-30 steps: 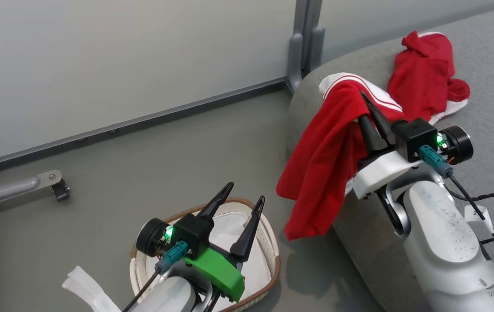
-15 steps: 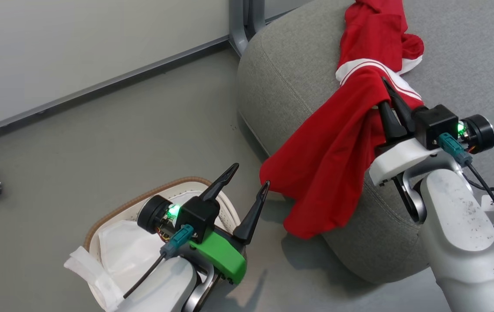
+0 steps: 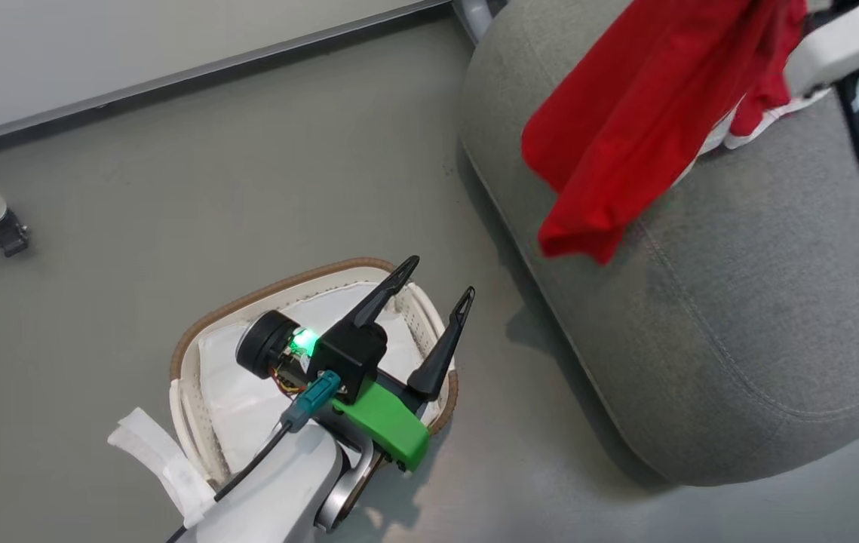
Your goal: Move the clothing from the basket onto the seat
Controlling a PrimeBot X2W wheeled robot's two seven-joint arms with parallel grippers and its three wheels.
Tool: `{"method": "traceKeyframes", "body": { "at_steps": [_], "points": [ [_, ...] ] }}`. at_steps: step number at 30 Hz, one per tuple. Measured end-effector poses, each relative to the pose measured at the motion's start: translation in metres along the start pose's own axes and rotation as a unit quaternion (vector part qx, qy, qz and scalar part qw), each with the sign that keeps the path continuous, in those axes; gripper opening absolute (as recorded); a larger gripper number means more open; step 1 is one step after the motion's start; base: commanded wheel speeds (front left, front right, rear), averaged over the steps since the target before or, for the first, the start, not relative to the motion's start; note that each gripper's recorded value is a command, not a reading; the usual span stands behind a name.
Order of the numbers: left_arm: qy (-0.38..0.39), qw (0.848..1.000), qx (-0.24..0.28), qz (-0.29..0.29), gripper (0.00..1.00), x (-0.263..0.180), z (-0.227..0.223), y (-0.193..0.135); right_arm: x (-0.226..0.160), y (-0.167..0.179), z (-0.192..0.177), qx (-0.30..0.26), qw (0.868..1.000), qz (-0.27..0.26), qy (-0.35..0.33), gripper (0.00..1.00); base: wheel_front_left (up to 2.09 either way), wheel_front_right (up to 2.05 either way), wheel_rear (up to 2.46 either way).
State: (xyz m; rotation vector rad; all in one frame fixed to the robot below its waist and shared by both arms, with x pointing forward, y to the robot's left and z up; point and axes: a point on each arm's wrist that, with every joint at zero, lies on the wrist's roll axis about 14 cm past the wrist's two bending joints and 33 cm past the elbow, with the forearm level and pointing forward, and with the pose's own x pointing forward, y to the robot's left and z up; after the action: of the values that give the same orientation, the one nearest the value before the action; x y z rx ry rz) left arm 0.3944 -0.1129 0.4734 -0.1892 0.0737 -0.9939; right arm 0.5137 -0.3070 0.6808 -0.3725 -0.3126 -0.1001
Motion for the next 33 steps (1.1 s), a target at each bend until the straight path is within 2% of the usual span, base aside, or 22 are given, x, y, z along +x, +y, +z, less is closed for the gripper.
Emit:
{"method": "traceKeyframes", "body": {
  "at_steps": [3, 9, 12, 15, 19, 24, 28, 33],
  "points": [
    [0.002, 1.0, 0.002, 0.019, 1.0, -0.006, -0.002, 0.014, 0.027, -0.024, 0.02, -0.031, 0.999, -0.018, -0.017, 0.0, 0.0, 0.0, 0.0],
    [0.001, 0.999, 0.005, 0.044, 1.0, -0.014, -0.004, 0.038, 0.066, -0.08, 0.045, -0.052, 0.995, -0.08, -0.032, 0.0, 0.0, 0.0, 0.0],
    [0.007, 0.998, 0.002, 0.059, 1.0, -0.018, -0.01, 0.051, 0.075, -0.107, 0.039, -0.069, 0.991, -0.112, -0.02, 0.0, 0.0, 0.0, 0.0],
    [0.019, 0.997, -0.006, 0.07, 1.0, -0.022, -0.022, 0.061, 0.076, -0.109, -0.006, -0.066, 0.99, -0.119, 0.032, 0.0, 0.0, 0.0, 0.0],
    [0.035, 0.996, -0.016, 0.076, 1.0, -0.026, -0.037, 0.069, 0.048, -0.101, -0.099, -0.058, 0.982, -0.119, 0.138, 0.0, 0.0, 0.0, 0.0],
    [0.047, 0.995, -0.021, 0.081, 1.0, -0.027, -0.049, 0.076, -0.004, -0.061, -0.198, -0.006, 0.964, -0.108, 0.242, 0.0, 0.0, 0.0, 0.0],
    [0.053, 0.995, -0.023, 0.079, 1.0, -0.026, -0.054, 0.078, -0.049, -0.04, -0.24, 0.026, 0.95, -0.112, 0.291, 0.0, 0.0, 0.0, 0.0],
    [0.058, 0.996, -0.022, 0.072, 1.0, -0.023, -0.056, 0.076, -0.083, -0.028, -0.26, 0.043, 0.939, -0.117, 0.322, 0.0, 0.0, 0.0, 0.0]
  ]
}}
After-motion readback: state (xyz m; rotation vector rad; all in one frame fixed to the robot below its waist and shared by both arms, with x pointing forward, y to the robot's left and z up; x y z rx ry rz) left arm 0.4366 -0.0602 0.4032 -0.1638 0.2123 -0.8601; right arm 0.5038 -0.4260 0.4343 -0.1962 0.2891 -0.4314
